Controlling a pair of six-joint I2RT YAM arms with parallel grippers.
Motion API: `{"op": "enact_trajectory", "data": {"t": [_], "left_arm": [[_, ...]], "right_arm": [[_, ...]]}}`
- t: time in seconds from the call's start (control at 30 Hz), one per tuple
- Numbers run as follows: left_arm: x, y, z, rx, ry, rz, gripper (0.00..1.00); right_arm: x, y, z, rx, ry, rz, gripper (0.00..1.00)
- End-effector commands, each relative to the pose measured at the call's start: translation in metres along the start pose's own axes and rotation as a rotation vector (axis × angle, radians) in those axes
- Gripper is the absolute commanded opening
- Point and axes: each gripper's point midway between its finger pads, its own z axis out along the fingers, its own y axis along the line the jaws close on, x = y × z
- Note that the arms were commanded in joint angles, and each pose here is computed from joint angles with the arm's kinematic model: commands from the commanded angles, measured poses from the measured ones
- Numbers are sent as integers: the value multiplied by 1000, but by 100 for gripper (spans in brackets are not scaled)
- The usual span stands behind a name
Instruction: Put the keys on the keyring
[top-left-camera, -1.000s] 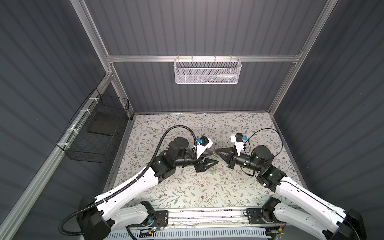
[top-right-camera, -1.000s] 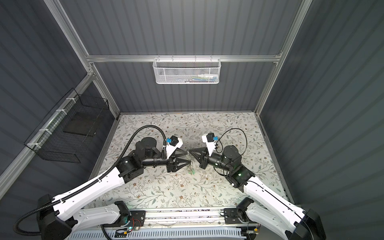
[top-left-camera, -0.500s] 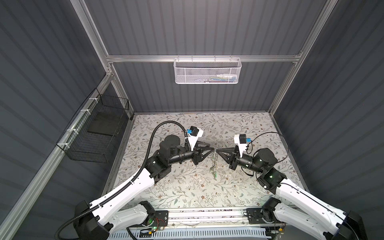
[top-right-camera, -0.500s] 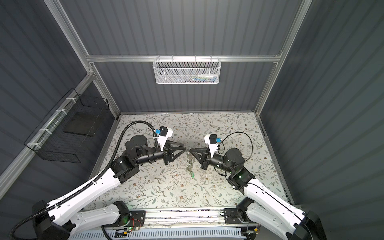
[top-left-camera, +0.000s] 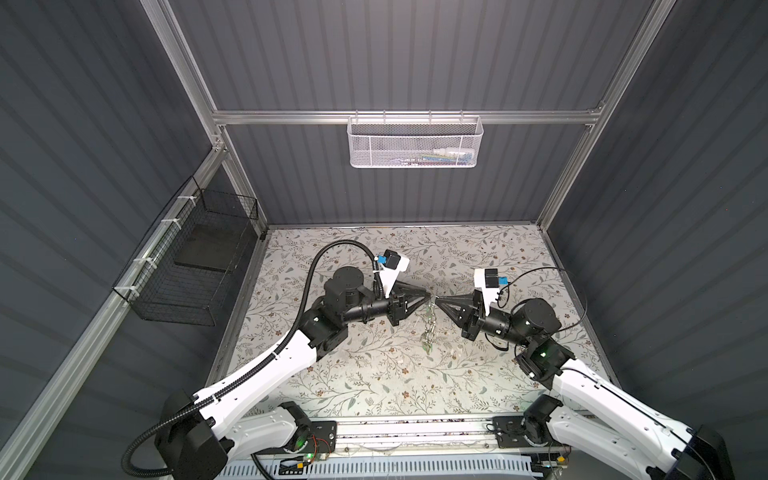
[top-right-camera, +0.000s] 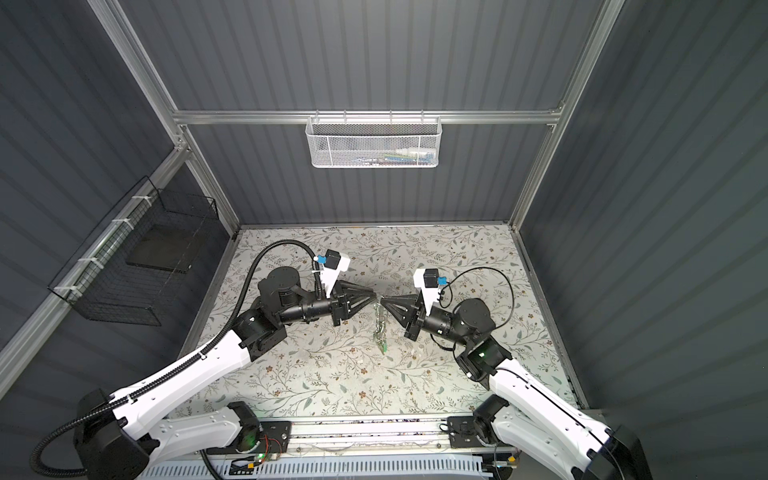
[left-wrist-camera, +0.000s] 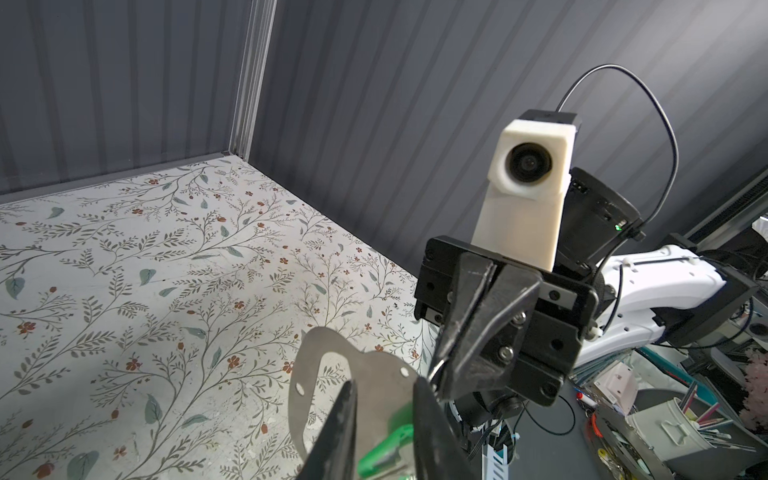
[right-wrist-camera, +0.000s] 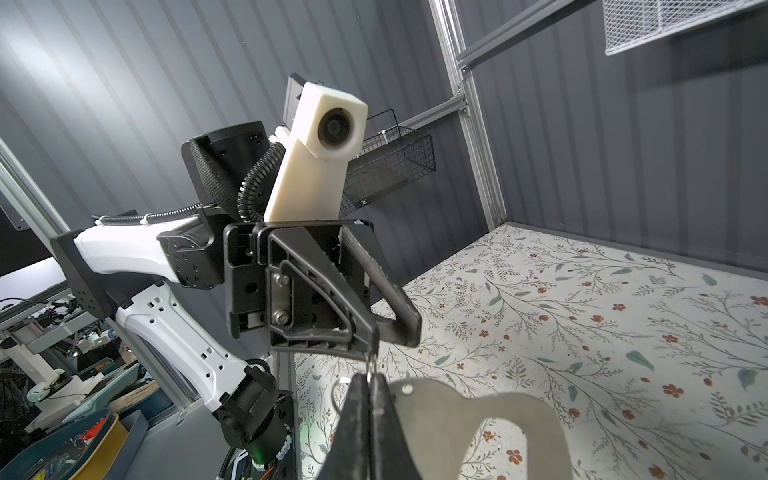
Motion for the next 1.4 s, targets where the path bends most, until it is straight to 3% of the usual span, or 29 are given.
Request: {"op": "enact_trajectory", "data": {"t": [0.0,0.63,1.07,1.37], "left_arm": [[3,-10,1,68,9,3,25],[13,-16,10,152,48,-23,22],[10,-22,5,170,25,5,2],[11,-21,4,143,62,45,0]], "right_arm": [[-12,9,-1,-38,-42,-26,0],[-11,6,-2,-25,-40,-14,0],[-9,9,-3,-50,-37,-14,0],[1,8,-2,-49,29,-11,14]]}}
